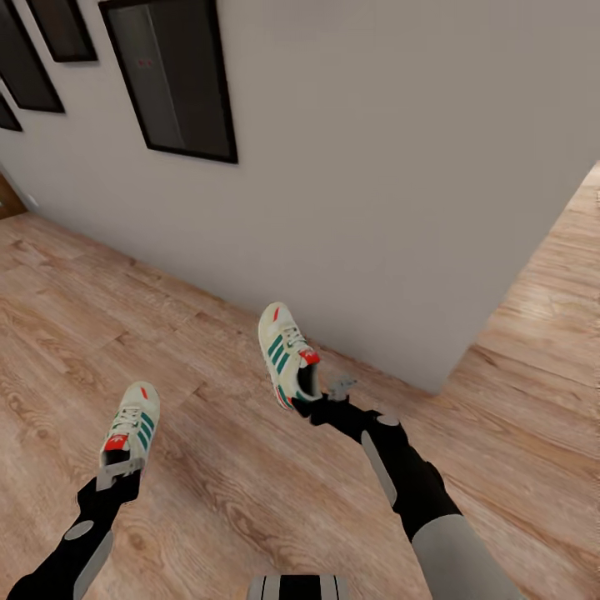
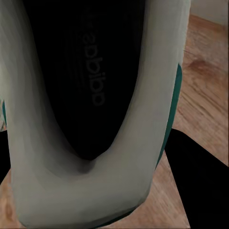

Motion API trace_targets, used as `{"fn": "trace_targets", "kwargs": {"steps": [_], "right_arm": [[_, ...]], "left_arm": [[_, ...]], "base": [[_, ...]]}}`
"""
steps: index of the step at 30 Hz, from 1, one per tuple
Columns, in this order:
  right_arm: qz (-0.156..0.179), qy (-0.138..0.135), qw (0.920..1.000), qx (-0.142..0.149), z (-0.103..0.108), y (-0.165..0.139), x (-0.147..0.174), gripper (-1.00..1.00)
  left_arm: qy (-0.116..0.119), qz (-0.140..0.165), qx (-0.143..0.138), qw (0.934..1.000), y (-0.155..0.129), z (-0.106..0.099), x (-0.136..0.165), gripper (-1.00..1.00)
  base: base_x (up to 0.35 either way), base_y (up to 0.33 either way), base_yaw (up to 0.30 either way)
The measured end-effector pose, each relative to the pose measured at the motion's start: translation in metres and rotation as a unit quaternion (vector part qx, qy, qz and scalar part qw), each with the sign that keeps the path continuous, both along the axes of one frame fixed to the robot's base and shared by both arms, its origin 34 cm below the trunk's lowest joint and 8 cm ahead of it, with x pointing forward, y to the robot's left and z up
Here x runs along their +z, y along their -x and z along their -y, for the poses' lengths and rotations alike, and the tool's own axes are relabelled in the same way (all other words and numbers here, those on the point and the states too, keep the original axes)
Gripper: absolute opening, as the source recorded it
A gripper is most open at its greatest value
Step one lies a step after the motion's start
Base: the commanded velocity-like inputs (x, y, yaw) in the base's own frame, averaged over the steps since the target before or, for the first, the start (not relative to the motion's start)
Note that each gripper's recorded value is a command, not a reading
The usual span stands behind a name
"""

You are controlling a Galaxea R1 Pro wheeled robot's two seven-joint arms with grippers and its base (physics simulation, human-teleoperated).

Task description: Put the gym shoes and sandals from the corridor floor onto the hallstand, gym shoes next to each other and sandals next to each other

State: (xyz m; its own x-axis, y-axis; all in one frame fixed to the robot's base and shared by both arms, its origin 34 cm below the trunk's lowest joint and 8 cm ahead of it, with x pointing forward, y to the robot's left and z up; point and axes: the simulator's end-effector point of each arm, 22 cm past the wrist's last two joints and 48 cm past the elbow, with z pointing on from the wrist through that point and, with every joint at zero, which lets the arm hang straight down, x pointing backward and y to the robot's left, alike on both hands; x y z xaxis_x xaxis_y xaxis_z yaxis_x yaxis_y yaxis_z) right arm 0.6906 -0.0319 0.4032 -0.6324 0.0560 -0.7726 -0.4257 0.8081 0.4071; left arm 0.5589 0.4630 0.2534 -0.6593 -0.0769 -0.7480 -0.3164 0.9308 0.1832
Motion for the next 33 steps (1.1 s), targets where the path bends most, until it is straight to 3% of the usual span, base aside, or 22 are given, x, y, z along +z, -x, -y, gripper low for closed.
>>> {"fn": "trace_targets", "kwargs": {"steps": [4,5,6,9,10,11,17,20,23,29,33], "right_arm": [[0.019,0.032,0.9992,-0.014,0.021,0.018,-0.034,-1.0],[0.033,0.065,0.9958,-0.056,0.053,0.028,-0.061,-1.0],[0.026,0.091,0.9927,-0.074,0.073,0.042,-0.086,-1.0],[0.06,0.119,0.984,-0.119,0.104,0.052,-0.097,-1.0],[0.076,0.13,0.9781,-0.144,0.122,0.07,-0.112,-1.0],[0.057,0.147,0.9762,-0.149,0.132,0.101,-0.139,-1.0],[0.064,0.171,0.9664,-0.181,0.157,0.126,-0.144,-1.0],[0.063,0.194,0.9584,-0.2,0.186,0.139,-0.145,-1.0],[0.066,0.204,0.9544,-0.207,0.202,0.149,-0.142,-1.0],[0.069,0.21,0.9525,-0.21,0.209,0.157,-0.13,-1.0],[0.069,0.221,0.9486,-0.215,0.228,0.157,-0.122,-1.0]], "left_arm": [[0.01,0.0,0.002,0.9999,0.005,0.013,-0.002,-1.0],[0.015,0.011,-0.003,0.9998,0.005,0.026,-0.004,-1.0],[0.016,0.019,-0.001,0.9997,0.005,0.029,-0.002,-1.0],[0.019,0.026,0.003,0.9995,0.009,0.033,-0.001,-1.0],[0.024,0.019,0.006,0.9995,0.023,0.042,-0.012,-1.0],[0.03,0.023,0.002,0.9993,0.03,0.057,-0.018,-1.0],[0.036,0.036,0.002,0.9987,0.038,0.071,-0.013,-1.0],[0.037,0.035,0.002,0.9987,0.042,0.073,-0.008,-1.0],[0.039,0.036,0.001,0.9986,0.041,0.075,-0.001,-1.0],[0.039,0.039,0.001,0.9984,0.036,0.077,0.015,-1.0],[0.04,0.039,0.001,0.9985,0.034,0.077,0.024,-1.0]], "base": [[0.0,0.0,-0.156],[0.0,0.0,-0.155],[0.0,0.0,-0.155],[0.0,0.0,-0.155],[0.0,0.0,-0.156],[0.0,0.0,-0.156],[0.0,0.0,-0.157],[0.0,0.0,-0.157],[0.0,0.0,-0.157],[0.0,0.0,-0.087],[0.0,0.0,-0.041]]}}
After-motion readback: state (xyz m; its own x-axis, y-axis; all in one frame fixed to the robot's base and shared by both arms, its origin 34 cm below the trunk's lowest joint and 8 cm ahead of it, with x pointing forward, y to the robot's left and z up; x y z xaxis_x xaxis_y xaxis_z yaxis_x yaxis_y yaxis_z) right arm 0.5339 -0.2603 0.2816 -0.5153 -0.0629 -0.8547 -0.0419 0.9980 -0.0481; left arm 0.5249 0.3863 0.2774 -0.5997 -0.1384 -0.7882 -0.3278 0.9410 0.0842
